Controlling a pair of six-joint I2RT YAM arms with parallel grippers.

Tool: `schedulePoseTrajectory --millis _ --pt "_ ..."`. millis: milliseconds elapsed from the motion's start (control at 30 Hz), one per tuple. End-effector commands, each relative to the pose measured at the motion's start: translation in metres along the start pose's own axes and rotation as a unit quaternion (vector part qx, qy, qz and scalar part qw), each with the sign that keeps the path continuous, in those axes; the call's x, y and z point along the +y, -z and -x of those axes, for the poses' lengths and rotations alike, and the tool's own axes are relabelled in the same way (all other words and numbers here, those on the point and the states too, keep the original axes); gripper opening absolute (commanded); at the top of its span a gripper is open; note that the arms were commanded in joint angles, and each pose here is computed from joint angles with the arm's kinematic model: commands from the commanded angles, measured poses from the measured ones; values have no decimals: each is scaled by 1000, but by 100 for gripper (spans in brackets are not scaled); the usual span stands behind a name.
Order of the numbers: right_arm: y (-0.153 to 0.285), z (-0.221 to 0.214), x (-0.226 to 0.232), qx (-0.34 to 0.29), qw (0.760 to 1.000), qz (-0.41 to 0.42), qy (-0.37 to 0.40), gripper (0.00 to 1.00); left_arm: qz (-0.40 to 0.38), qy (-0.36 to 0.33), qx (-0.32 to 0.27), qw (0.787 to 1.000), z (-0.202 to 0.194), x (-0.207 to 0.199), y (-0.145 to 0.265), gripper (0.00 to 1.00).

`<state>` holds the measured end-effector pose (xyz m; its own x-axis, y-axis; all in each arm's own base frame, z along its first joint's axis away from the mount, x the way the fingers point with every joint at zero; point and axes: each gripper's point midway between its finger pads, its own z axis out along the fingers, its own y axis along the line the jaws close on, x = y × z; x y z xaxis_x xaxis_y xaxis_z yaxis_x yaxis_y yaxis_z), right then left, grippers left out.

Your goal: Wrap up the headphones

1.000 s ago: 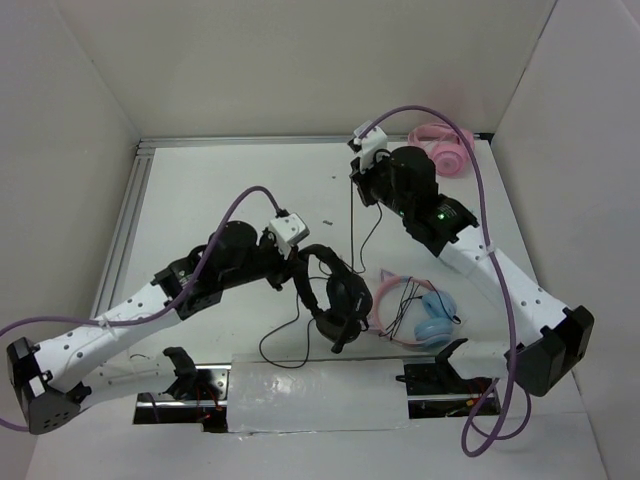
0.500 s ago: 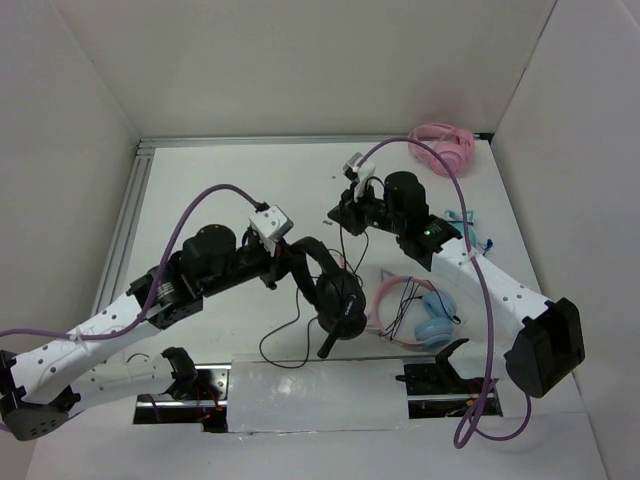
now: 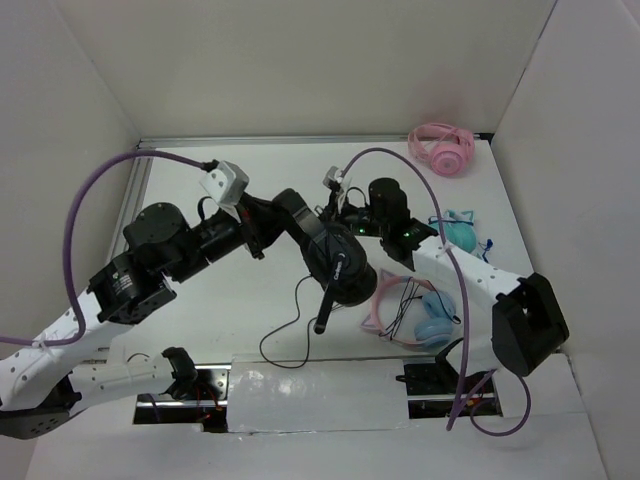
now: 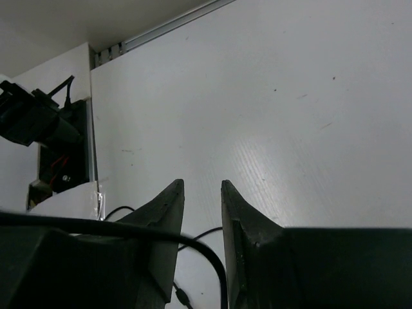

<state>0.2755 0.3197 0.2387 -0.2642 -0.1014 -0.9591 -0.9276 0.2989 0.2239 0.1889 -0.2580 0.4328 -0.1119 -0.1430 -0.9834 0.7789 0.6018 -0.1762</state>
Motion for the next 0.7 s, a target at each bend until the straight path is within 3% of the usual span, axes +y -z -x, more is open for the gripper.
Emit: schedulePoseTrajectory --millis 0,233,467,600,667 --pt "-14 16 12 -29 999 39 15 37 0 34 -85 996 62 -8 5 0" --pt "-31 -13 11 -26 997 62 -21 39 34 34 -125 991 107 -1 8 0" --pt "-26 -77 14 -6 995 55 -87 37 146 22 -152 977 132 37 11 0" --pt "-15 -97 19 -7 995 29 -100 29 200 25 -160 966 136 58 11 0" --pt "-4 -111 26 -4 994 13 -108 21 232 28 -161 959 138 74 13 0"
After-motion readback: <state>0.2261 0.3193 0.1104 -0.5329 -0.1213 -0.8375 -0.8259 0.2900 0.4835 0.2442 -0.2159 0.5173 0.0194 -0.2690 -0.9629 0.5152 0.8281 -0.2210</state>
